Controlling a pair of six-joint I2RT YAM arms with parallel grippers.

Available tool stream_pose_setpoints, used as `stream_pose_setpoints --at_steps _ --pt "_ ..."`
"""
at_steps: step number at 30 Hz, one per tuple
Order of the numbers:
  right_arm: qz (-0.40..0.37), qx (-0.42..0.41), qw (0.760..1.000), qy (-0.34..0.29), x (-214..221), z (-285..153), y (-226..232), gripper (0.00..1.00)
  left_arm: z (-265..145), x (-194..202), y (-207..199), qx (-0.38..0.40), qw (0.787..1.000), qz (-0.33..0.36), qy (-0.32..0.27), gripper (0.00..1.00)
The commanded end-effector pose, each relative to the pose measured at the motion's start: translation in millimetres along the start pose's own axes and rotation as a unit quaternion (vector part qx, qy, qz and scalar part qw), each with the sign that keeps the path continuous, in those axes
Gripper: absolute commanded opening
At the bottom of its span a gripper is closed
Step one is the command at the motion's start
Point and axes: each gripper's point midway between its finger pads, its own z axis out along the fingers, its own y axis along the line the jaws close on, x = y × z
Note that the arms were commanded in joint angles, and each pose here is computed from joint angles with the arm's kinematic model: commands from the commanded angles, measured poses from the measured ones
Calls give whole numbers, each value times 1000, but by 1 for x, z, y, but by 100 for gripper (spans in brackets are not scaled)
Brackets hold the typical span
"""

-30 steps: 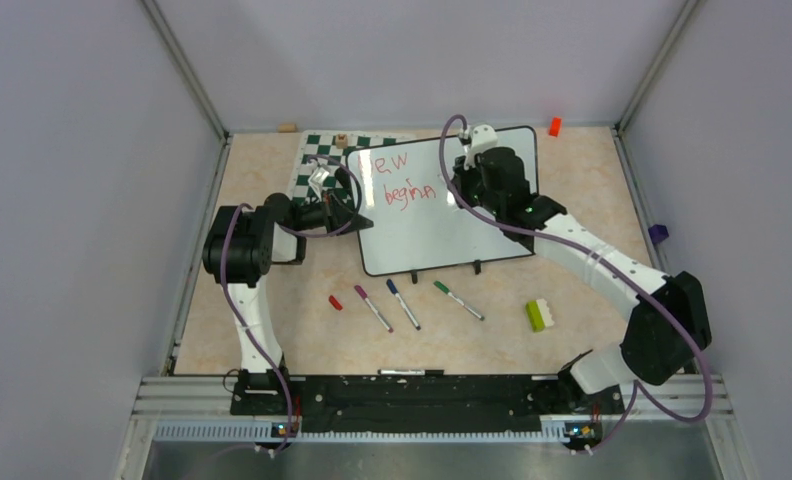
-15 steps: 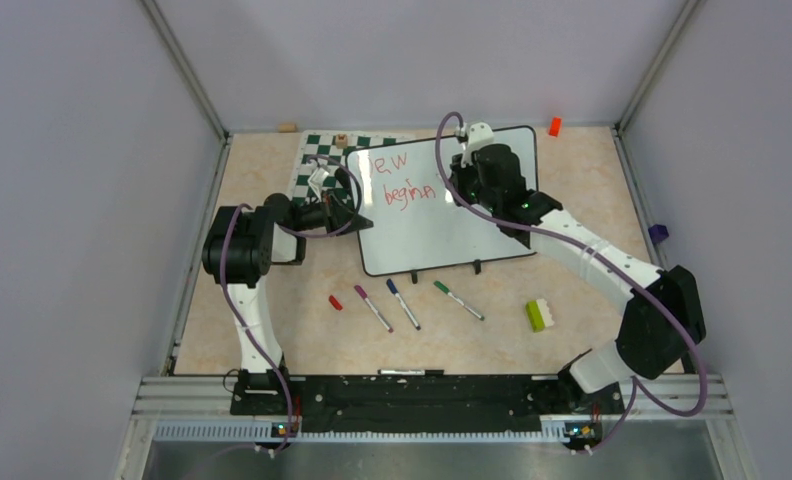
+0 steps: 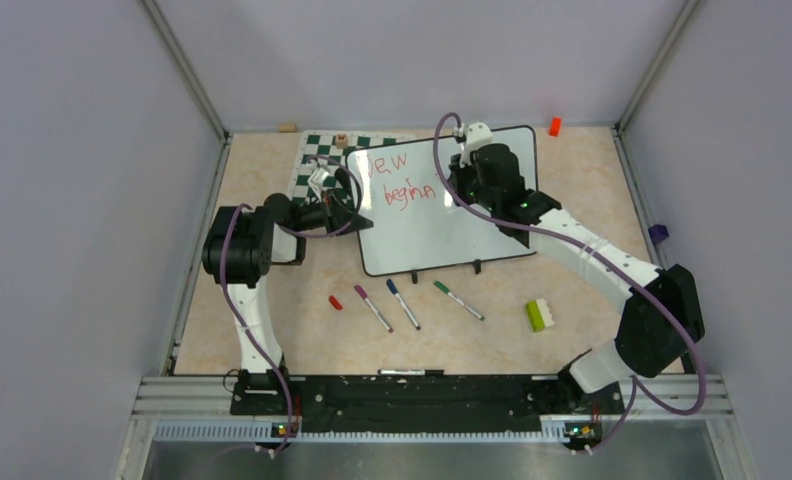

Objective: Write a sentence on the whiteboard

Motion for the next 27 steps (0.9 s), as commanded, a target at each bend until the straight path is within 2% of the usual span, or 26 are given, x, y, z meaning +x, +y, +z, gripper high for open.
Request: stream_pose_setpoints --at_steps 1,5,13,18,27 --pt "-11 -4 1000 -11 -14 -3 4 0 -5 1 -4 20 992 127 11 0" --pt "0 27 1000 -14 -15 -3 -6 0 -5 2 -4 21 991 128 12 0" --pt "-7 -15 1000 -11 -13 -3 9 0 -5 1 -5 21 991 130 11 0" --pt "6 36 999 -17 -18 -5 -9 0 -5 1 -5 20 991 129 11 0" --pt "6 7 999 -49 -29 -19 0 0 -5 1 -4 21 991 128 12 0"
